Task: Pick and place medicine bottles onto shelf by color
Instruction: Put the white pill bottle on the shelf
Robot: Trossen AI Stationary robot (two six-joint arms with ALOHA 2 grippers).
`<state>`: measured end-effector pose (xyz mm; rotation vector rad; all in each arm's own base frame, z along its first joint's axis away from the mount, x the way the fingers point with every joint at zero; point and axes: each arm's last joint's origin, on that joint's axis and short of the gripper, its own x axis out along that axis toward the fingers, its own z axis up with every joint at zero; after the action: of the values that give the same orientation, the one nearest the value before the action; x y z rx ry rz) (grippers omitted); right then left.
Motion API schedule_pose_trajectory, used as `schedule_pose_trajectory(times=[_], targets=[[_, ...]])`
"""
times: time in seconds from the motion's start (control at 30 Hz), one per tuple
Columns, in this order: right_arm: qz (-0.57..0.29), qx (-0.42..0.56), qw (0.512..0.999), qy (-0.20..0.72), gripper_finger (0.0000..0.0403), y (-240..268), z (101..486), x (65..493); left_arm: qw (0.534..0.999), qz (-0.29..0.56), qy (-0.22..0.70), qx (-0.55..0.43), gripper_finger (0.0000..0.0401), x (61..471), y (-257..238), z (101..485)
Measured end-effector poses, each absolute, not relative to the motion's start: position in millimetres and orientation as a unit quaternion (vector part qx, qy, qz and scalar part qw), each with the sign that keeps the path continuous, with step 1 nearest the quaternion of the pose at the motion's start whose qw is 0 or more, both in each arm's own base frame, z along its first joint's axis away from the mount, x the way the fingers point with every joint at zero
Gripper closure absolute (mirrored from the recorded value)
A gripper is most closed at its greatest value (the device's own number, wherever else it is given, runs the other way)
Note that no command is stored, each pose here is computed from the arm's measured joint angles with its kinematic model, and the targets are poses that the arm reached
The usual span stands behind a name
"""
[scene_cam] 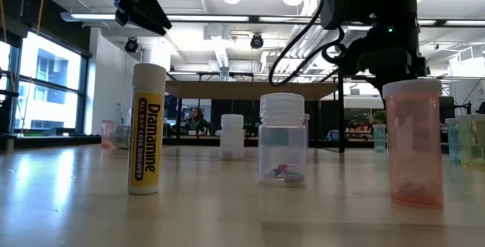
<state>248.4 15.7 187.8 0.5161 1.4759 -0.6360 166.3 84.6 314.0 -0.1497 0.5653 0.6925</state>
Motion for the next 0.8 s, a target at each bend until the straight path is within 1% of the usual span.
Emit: schedule_pose_trajectory(times=[0.3, 0.5, 0.67, 0.8], targets=[[-0.276, 0.228, 0.655, 0.665, 0.0246, 16.5, 181.3, 251.0, 0.898, 0.337, 0.275, -0.071, 0.0202, 166.1, 84.6, 313.7], [-0.265, 0.231, 0.653, 0.671, 0.0283, 14.6, 181.6, 251.0, 0.896, 0.340, 0.277, -0.071, 0.0202, 165.7, 84.7, 313.4], [-0.237, 0.243, 0.647, 0.682, 0.0286, 8.6, 187.3, 251.1, 0.896, 0.341, 0.277, -0.070, 0.0202, 165.6, 84.7, 313.4], [-0.221, 0.226, 0.659, 0.683, 0.0284, 3.2, 207.2, 257.7, 0.895, 0.342, 0.277, -0.070, 0.0202, 165.6, 84.8, 313.4]])
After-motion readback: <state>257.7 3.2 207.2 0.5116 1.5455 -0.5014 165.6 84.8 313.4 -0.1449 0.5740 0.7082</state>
